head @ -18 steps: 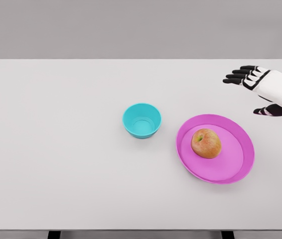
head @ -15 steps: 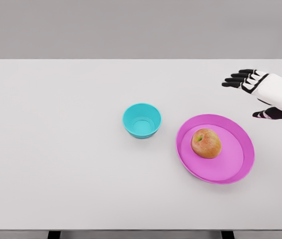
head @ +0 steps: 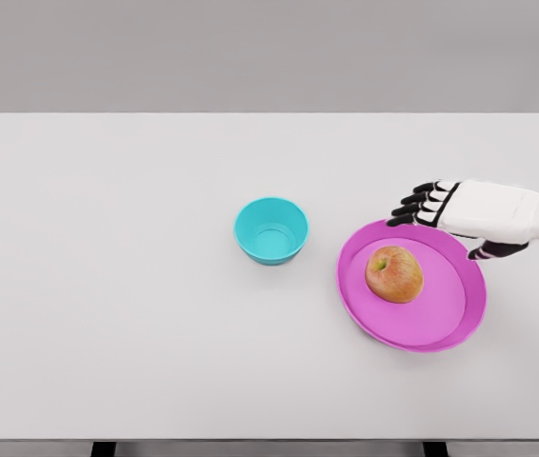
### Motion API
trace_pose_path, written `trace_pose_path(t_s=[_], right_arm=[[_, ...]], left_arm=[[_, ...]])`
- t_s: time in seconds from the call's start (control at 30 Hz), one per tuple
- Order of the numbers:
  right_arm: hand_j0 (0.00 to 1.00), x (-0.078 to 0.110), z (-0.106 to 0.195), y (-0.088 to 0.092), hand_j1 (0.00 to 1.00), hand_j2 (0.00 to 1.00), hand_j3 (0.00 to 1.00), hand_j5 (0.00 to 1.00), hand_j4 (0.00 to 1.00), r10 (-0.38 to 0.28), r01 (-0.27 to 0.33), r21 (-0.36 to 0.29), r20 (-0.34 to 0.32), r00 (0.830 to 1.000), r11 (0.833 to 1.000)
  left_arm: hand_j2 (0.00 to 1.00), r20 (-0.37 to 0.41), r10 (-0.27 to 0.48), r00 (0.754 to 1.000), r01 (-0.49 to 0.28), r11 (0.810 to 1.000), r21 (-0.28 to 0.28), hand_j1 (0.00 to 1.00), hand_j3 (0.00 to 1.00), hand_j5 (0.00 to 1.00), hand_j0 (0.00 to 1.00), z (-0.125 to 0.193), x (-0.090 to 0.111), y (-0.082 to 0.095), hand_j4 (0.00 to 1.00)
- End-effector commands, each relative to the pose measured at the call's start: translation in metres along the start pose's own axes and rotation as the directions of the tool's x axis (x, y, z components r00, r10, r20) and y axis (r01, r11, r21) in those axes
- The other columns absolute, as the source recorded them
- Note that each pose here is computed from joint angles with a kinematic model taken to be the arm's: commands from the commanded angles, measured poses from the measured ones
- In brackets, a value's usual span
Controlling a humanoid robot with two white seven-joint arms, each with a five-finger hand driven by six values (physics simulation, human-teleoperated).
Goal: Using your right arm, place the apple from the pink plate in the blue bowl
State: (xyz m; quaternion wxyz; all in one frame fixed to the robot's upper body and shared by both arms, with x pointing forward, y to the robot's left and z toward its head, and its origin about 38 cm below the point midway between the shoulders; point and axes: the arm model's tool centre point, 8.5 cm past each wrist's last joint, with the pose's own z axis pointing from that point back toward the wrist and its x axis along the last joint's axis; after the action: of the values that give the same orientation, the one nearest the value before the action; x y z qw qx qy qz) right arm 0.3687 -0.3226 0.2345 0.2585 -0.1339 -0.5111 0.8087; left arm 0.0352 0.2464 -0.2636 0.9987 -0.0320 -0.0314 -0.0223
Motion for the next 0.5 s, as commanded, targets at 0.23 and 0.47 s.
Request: trace_pose_path(t_s=[0.23,0.47], right_arm=[[1.00,0.020,-0.039,0.025,1.00,1.00,1.00,1.00,1.00,-0.049,0.043,0.064,0.106,0.993,0.997],[1.00,0.018,-0.052,0.034,1.00,1.00,1.00,1.00,1.00,-0.079,0.070,0.082,0.115,0.990,0.994]], left_arm=[[1.00,-0.001,0.000,1.000,0.000,1.000,0.000,1.00,1.00,1.00,1.00,0.000,0.000,0.000,1.00],[1.00,0.000,0.000,1.000,0.000,1.000,0.000,1.00,1.00,1.00,1.00,0.000,0.000,0.000,1.00]])
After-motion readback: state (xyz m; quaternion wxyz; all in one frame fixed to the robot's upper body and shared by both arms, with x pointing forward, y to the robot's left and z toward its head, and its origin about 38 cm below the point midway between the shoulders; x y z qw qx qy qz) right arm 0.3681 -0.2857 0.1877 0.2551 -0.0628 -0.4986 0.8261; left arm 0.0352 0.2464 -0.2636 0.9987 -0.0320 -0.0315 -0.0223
